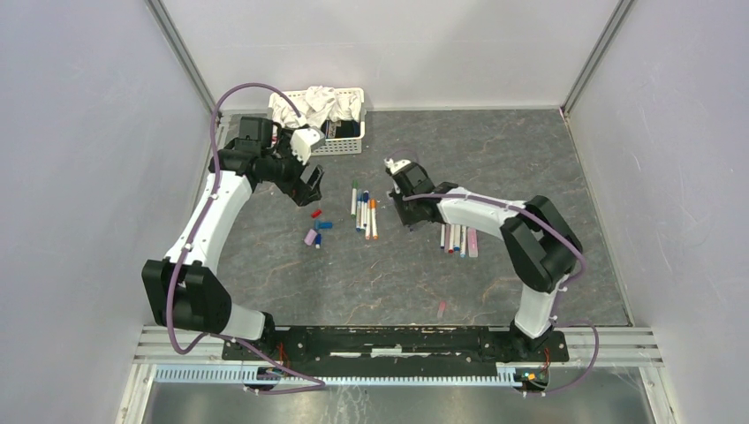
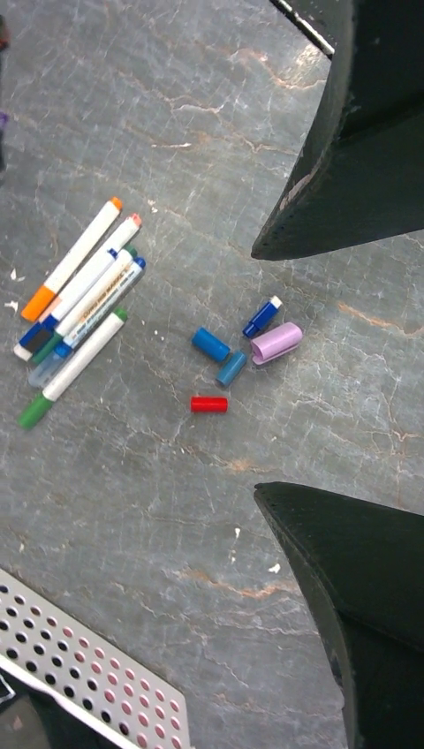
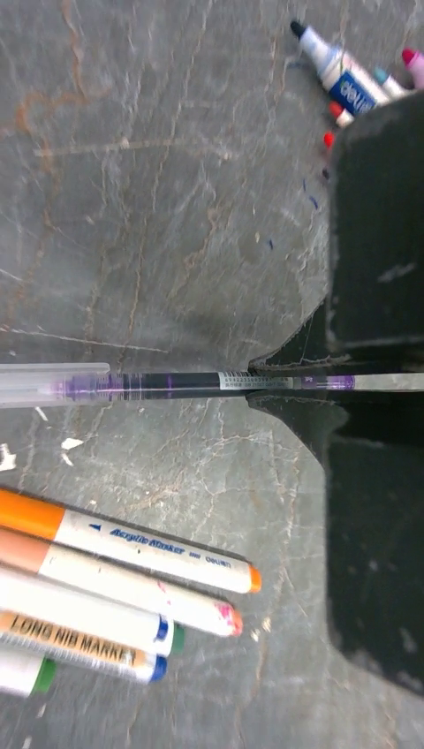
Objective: Open the pen caps
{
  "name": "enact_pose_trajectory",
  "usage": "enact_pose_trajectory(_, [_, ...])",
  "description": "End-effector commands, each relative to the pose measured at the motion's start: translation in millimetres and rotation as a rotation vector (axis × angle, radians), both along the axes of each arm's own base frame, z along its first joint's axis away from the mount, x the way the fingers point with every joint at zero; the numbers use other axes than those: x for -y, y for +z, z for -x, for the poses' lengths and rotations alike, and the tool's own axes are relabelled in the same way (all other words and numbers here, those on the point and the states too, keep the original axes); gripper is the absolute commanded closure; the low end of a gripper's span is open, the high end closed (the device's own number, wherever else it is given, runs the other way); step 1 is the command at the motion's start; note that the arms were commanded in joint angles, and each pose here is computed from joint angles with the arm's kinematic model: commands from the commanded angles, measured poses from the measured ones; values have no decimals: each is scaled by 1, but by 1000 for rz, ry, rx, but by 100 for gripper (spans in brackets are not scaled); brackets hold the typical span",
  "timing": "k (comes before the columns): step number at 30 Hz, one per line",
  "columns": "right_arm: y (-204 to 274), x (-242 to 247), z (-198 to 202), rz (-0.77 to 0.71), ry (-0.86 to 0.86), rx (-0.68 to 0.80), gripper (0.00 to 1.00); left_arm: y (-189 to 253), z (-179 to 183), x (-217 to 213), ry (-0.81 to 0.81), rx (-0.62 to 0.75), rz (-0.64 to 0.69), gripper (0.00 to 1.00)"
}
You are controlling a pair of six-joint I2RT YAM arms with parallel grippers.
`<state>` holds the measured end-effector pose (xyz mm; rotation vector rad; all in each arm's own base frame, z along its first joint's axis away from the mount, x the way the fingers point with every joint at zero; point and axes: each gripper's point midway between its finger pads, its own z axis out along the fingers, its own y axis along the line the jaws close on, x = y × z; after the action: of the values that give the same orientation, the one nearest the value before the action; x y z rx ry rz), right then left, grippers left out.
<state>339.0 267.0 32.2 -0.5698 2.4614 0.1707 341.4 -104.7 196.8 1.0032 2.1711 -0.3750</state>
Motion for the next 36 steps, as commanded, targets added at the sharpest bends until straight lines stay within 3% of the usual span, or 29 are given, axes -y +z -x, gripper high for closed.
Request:
enact_pose_trajectory(1, [60, -13, -2, -178, 110, 30, 100, 10, 16, 18, -172, 24, 51, 0])
enact_pose_trajectory(6, [97, -51, 40, -442, 388, -111, 100, 13, 48, 41, -415, 94, 117, 0])
enact_pose_trajectory(10, [119, -76, 90, -657, 608, -282, 100, 10, 76, 59, -621, 175, 76, 0])
enact_pose_trajectory(20, [139, -93, 130, -778, 783, -391, 100, -23, 103, 80, -830, 214, -123, 4])
enact_pose_trajectory(26, [137, -94, 136, -784, 811, -419, 100, -36, 110, 80, -884, 184, -157, 24])
enact_pose_trajectory(36, [140, -99, 138, -811, 828, -442, 100, -54, 130, 83, -961, 115, -162, 69])
